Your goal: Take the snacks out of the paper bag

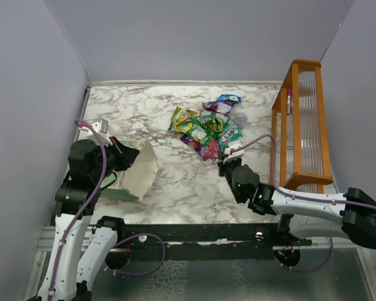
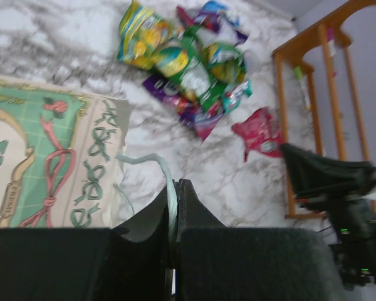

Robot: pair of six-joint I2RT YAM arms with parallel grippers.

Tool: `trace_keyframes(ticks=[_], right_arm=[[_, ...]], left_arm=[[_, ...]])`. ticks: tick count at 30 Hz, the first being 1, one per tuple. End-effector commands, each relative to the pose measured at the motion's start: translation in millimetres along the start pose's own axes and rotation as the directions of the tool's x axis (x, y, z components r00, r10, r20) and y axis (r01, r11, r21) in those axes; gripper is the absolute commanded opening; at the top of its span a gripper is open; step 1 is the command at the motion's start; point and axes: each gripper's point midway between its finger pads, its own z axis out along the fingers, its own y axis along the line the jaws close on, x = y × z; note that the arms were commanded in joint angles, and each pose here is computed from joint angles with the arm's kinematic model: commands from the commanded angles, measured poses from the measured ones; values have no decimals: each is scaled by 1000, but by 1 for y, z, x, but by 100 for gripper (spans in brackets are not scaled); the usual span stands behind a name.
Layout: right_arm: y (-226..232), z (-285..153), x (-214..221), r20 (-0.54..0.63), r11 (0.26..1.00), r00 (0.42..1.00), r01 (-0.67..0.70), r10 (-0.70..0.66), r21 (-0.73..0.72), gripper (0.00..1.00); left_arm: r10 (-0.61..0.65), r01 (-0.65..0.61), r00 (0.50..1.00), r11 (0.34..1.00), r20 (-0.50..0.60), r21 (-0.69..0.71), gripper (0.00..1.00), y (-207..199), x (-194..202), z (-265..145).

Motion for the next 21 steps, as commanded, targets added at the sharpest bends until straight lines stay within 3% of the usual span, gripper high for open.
trace_keyframes(ticks=[1,7,10,15,21], right_arm=[[-28,15,17,-101,989,993,73,-59,132,1],[-33,30,19,-122,990,991,-34,51,136,1],[-34,30,15,-110,990,991,-58,72,125,1],[-43,25,15,-105,988,992,-61,76,139,1],[-47,27,18,-107,988,991,-65,80,138,1]], left_arm=[[-40,3,985,977,170,212,0,-72,-83,-10],[-67,-24,965,941,255,337,0,-124,-147,-19],[-44,-46,951,959,307,279,0,-120,-161,-25],[-25,22,949,1000,315,13,0,-51,-129,-17],[-52,74,969,994,242,-83,0,5,-53,-11]])
